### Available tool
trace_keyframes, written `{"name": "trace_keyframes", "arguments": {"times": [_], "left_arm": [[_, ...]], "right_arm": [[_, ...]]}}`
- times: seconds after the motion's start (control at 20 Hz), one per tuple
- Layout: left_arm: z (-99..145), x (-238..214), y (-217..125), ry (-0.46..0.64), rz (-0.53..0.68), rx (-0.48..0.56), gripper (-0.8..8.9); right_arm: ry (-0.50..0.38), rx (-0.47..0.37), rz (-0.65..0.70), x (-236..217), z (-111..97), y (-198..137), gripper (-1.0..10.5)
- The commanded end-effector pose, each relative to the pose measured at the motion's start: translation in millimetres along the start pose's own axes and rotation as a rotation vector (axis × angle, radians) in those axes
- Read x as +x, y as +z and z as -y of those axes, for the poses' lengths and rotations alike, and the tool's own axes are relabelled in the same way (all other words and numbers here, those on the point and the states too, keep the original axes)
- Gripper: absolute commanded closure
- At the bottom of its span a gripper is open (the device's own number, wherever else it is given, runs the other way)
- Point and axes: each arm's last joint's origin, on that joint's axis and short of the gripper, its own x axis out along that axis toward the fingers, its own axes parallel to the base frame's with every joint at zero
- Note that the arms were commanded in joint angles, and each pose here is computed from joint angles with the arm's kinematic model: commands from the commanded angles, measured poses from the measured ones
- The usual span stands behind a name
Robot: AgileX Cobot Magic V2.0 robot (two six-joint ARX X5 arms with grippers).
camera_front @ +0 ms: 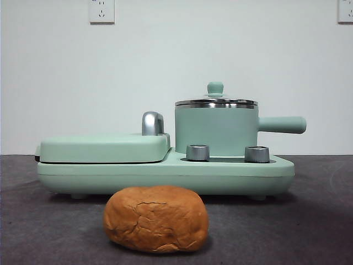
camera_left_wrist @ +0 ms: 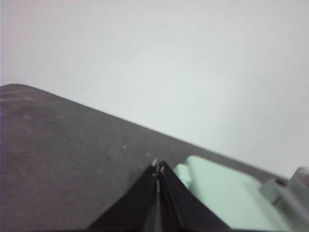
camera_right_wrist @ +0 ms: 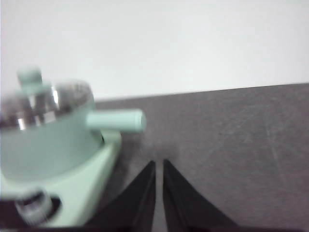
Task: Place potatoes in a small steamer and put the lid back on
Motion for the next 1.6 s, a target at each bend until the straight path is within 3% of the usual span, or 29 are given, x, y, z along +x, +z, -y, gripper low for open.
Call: {"name": "trace_keyframes", "arguments": {"times": [0.05, 0.2, 0.3, 0.6, 0.75, 1.0, 1.6], "left_arm": [[-1.4, 0.6, -3.5, -0.002, 0.008, -0.093, 8.07], [-0.1, 0.3, -0.5, -0.012, 0.018, -0.166, 8.07], [2.0, -0.1, 3.9, -0.027, 0.026, -0.180, 8.05], [10.9, -3.4, 26.6, -0.053, 0.087, -0.088, 8.05], [16.4, -5.2, 38.5, -0.067, 0.053, -0.061, 8.05], [27.4, -5.2, 58.0, -0.111, -0.109, -0.025, 8.05], [53.5, 20.4, 100.7, -0.336, -0.400, 0.231, 8.07]], "right_arm": [[-0.009, 0.371, 0.028, 0.1, 0.1, 1.7, 9.4], [0.017, 0.478, 0.029, -0.4, -1.2, 4.8, 9.4], [0.035, 0.492, 0.034, -1.1, -2.4, 8.6, 9.4], [0.105, 0.419, 0.069, -5.7, -8.3, 29.0, 9.4], [0.144, 0.387, 0.067, -8.9, -11.9, 40.7, 9.4], [0.193, 0.267, -0.004, -12.2, -18.9, 63.1, 9.4], [0.339, -0.077, -0.213, 9.4, -34.8, 115.0, 9.4]]}}
